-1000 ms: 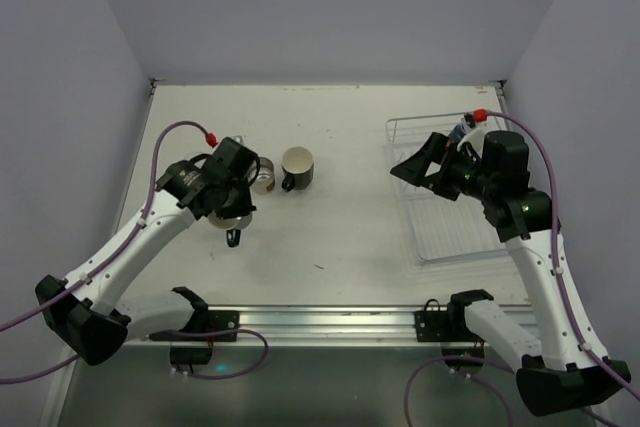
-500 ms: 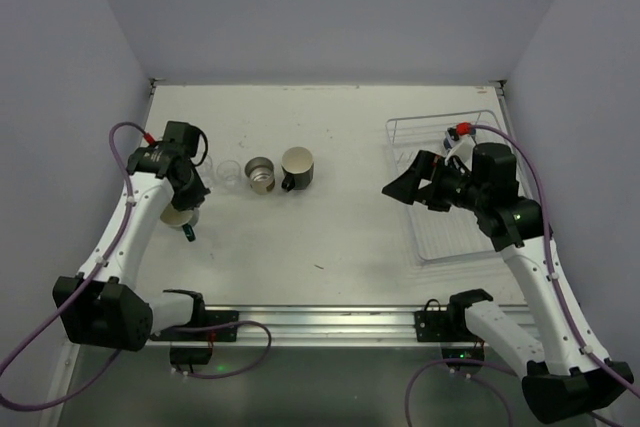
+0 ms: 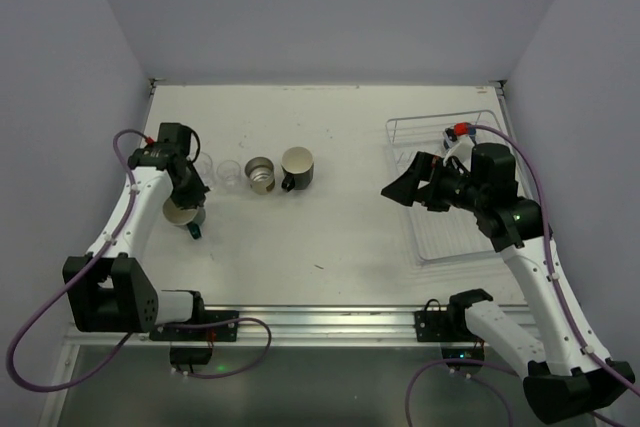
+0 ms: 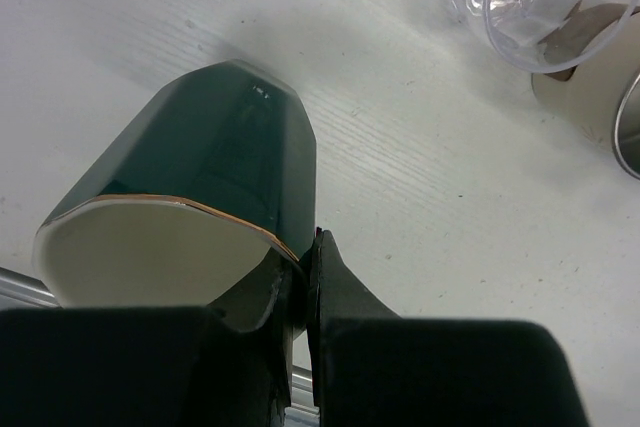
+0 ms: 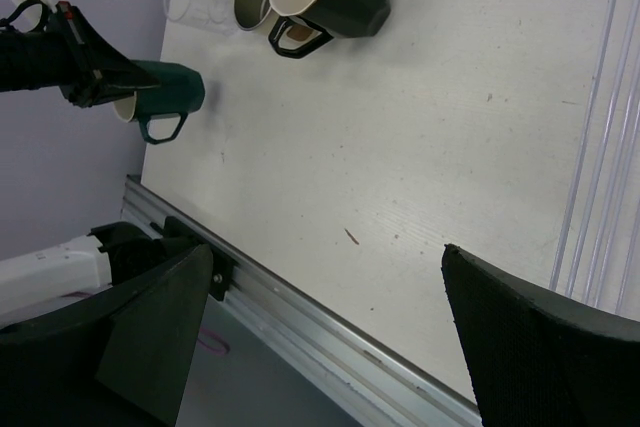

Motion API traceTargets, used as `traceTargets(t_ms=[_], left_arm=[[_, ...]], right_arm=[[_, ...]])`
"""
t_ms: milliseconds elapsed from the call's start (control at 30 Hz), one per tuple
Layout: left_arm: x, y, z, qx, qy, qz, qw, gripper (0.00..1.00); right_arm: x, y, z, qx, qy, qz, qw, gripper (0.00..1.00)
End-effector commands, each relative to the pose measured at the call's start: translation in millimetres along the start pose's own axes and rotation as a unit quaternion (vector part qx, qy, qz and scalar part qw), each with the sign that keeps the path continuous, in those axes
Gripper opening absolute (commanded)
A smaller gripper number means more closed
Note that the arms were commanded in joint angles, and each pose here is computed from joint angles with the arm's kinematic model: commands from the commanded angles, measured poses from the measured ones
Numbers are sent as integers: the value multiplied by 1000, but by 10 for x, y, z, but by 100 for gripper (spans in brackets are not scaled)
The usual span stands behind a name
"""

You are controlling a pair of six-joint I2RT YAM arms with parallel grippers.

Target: Unload the cups from the dish rack

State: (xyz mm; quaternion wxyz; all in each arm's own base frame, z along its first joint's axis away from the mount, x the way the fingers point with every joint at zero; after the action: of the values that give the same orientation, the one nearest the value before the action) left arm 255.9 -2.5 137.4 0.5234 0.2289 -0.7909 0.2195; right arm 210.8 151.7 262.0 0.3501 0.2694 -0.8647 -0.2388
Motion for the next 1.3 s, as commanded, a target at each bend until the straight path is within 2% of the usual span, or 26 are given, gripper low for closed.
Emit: traceTargets(t_ms=[0,933,1000,1067,1267], left_arm=[[-37,-112,-73,-17,-10,38,999,0],[-322,-60,-14,-23,33,19,999,0],[-334,-59,13,-23,39,20,999,6],[-345,-51,29,-22,41,19,999,17],[-320,-64,33,-23,39,25,999,31]], right_arm=[[36,41,-93,21,-20,-1,1000,99],[-12,37,-78,26,-11,-1,1000,99],[-10,42,-81,26,-12,-1,1000,99],[-13,35,-78,26,-12,0,1000,99],[-17,15,-70,26,-11,6,1000,99]])
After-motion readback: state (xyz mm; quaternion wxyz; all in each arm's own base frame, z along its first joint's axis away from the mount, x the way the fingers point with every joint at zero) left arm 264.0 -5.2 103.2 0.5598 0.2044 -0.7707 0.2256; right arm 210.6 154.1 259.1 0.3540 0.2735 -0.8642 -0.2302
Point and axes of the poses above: each gripper's point midway between its finger pads, its own x axis back along the fingers, its own y axis along the line the jaws close on, z = x × y, the point moved 1 cm from there along x, back along the fingers, and after that the axes turned 5 degrees about x, right-handed, at the moved point
